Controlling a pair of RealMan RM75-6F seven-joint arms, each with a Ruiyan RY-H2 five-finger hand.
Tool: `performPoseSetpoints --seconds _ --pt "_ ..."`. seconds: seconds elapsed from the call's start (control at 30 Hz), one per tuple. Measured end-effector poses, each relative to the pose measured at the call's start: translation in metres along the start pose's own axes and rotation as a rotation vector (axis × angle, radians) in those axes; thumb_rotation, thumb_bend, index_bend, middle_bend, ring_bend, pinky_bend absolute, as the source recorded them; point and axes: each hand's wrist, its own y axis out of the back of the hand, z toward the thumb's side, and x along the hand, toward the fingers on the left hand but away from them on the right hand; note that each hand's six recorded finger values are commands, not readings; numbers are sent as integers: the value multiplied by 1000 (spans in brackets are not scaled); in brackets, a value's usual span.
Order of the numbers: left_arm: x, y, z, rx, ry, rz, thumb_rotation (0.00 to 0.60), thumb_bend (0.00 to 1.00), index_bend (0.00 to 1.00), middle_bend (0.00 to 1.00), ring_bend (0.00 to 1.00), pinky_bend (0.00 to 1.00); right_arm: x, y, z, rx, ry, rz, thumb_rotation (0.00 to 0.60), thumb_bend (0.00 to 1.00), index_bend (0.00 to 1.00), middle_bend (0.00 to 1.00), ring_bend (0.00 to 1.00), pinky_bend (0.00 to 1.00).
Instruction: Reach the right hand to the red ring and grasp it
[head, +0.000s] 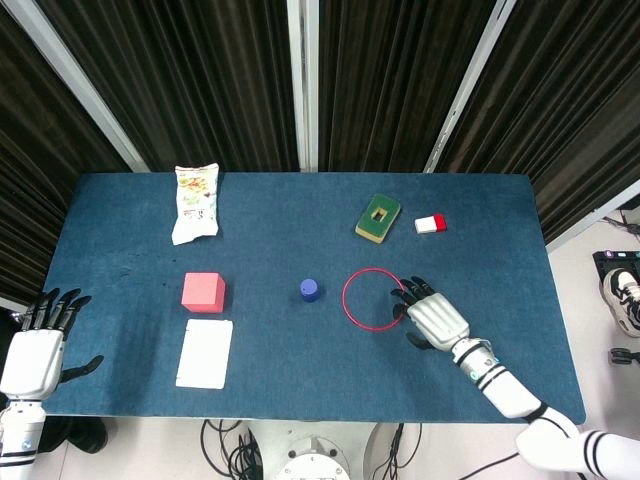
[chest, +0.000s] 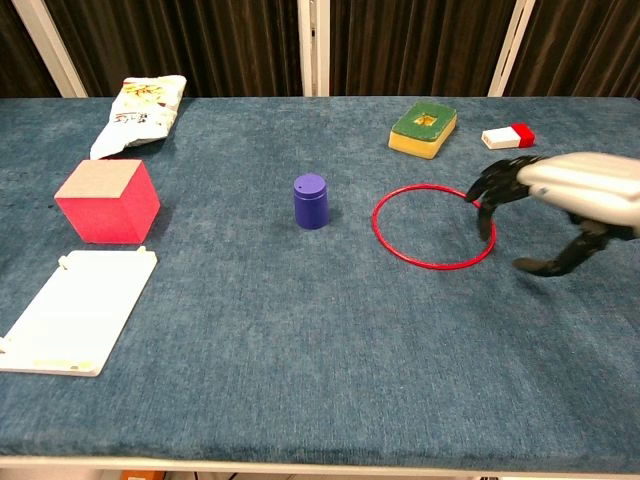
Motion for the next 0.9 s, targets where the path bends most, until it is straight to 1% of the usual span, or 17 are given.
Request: performPoseSetpoints --seconds 0.23,0.37,0.63,0.9 --pt "0 -1 -2 -2 2 0 600 0 165 88 0 0 -13 -10 3 4 2 19 600 309 458 158 0 0" --pt "0 -1 -3 -4 2 0 600 0 165 88 0 0 -15 -13 5 4 6 22 600 313 464 160 0 0" --pt "-1 -1 -6 -7 7 3 600 0 162 88 0 0 -22 -16 7 4 5 19 600 313 517 175 0 0" --pt "-4 -1 -9 -9 17 2 600 0 162 88 0 0 -28 -18 10 1 8 10 600 327 614 222 0 0"
